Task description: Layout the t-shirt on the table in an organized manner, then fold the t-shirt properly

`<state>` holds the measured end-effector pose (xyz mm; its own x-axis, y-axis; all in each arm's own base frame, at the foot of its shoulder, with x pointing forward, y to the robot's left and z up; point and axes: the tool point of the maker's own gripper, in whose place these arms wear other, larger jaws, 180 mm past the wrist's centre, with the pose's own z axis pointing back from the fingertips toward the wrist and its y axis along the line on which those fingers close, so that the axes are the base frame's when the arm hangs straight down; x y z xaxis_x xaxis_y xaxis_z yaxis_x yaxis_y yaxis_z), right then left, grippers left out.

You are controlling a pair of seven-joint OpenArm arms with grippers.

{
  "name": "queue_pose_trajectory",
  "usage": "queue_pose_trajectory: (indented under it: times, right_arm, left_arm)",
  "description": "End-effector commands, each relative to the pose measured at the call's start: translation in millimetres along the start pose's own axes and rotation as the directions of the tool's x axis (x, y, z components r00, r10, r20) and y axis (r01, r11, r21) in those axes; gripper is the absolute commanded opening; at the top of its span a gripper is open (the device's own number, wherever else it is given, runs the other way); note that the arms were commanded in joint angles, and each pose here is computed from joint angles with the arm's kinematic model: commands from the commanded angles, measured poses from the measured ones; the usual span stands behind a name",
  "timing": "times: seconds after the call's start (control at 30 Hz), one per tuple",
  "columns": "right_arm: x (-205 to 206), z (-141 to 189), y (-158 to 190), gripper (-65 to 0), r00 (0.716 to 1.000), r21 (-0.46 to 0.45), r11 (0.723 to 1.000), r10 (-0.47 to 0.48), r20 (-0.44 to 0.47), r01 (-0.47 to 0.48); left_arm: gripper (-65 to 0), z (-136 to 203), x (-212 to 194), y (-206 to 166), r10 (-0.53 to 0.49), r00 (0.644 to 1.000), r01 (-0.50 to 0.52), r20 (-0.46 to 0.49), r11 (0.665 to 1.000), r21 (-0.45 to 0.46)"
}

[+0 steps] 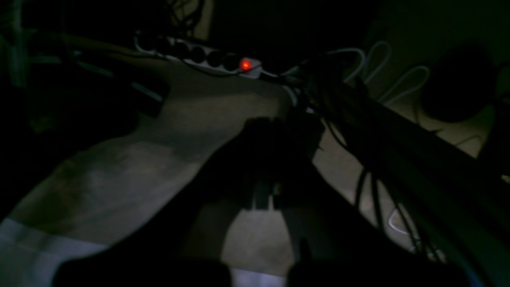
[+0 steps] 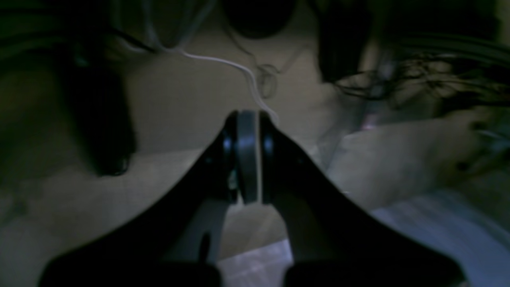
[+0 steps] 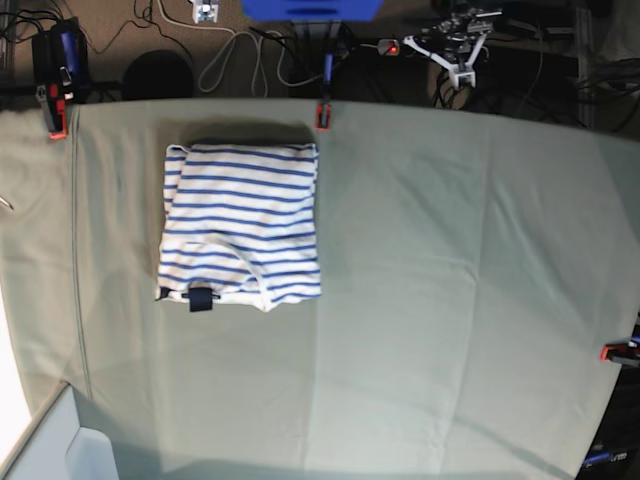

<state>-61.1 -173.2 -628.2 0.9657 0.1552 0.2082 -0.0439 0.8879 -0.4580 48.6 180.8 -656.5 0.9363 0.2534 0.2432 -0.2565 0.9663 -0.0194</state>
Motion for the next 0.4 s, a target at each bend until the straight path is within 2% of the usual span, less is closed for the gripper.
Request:
queue_pose_trajectory:
  times: [0.0, 0.1, 0.23, 0.37]
  right_arm:
    - [-5.4, 5.3, -1.3, -65.0, 1.0, -0.03, 0.999, 0.012, -0.005, -0.012]
    - [-4.6, 11.1, 14.8, -65.0, 1.0, 0.007, 1.0, -0.007, -0.008, 0.007]
    - [-4.9, 13.0, 22.5, -65.0, 1.0, 0.036, 0.999, -0.02, -0.01, 0.02]
    - [-5.3, 13.2, 32.2, -65.0, 0.999, 0.096, 0.994, -0.047, -0.013, 0.048]
  left_arm:
    - [-65.0, 0.5, 0.4, 5.1, -0.005, 1.0, 0.005, 0.004, 1.0, 0.01]
    - [-65.0, 0.5, 0.5, 5.7, -0.016, 1.0, 0.016, 0.003, 1.0, 0.009]
    - [-65.0, 0.3, -3.8, -1.5, -0.163, 0.987, 0.163, -0.015, 0.987, -0.019]
    - [-65.0, 0.2, -6.9, -8.1, -0.203, 0.979, 0.202, -0.021, 0.979, -0.035]
